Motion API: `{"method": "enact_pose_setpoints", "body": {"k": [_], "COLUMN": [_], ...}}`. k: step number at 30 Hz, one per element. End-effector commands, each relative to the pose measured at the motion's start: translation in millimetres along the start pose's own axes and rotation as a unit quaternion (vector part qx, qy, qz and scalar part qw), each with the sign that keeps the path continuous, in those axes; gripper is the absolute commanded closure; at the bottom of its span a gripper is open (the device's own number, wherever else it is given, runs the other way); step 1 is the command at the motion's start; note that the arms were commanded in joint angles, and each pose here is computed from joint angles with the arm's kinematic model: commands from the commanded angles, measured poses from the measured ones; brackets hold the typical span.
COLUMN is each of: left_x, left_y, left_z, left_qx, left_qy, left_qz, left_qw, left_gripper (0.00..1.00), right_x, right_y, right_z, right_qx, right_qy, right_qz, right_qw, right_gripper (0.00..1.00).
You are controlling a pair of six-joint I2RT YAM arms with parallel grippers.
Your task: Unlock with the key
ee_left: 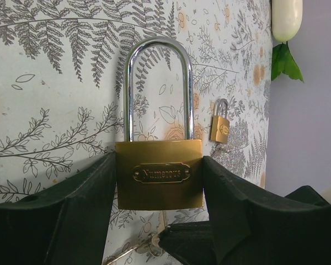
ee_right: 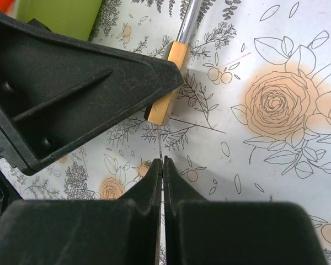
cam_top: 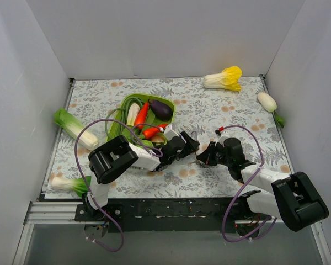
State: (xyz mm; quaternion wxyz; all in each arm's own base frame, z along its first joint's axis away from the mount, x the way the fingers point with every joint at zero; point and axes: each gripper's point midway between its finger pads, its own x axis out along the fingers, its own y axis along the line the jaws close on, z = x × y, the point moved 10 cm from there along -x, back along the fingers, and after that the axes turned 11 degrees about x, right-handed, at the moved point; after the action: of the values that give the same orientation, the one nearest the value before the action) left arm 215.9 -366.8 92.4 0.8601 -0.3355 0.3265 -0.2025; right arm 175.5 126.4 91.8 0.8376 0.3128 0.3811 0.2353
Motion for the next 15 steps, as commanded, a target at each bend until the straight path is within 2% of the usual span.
{"method": "enact_pose_setpoints", "body": {"k": [1,15], "left_x": [-32.5,-43.4], "left_y": [-8.5,-13.0], "left_z": [-36.2,-36.6], "left_qx": [0.039,0.003], "left_qy": [0.098,0.107], "left_qz": [-0.028,-0.029], "left_qw": [0.994,0.994], "left_gripper": [1.0,1.0], "right_x": [8.1,14.6], "right_y": [28.0,29.4], "right_z": [55.5,53.5], "right_qx": [-0.047,-0.06], "right_qy": [-0.144,-0.137], "right_qz": [0.033,0.072], "right_qw": [0.988,0.986], "right_gripper": [0.99,0.99]}}
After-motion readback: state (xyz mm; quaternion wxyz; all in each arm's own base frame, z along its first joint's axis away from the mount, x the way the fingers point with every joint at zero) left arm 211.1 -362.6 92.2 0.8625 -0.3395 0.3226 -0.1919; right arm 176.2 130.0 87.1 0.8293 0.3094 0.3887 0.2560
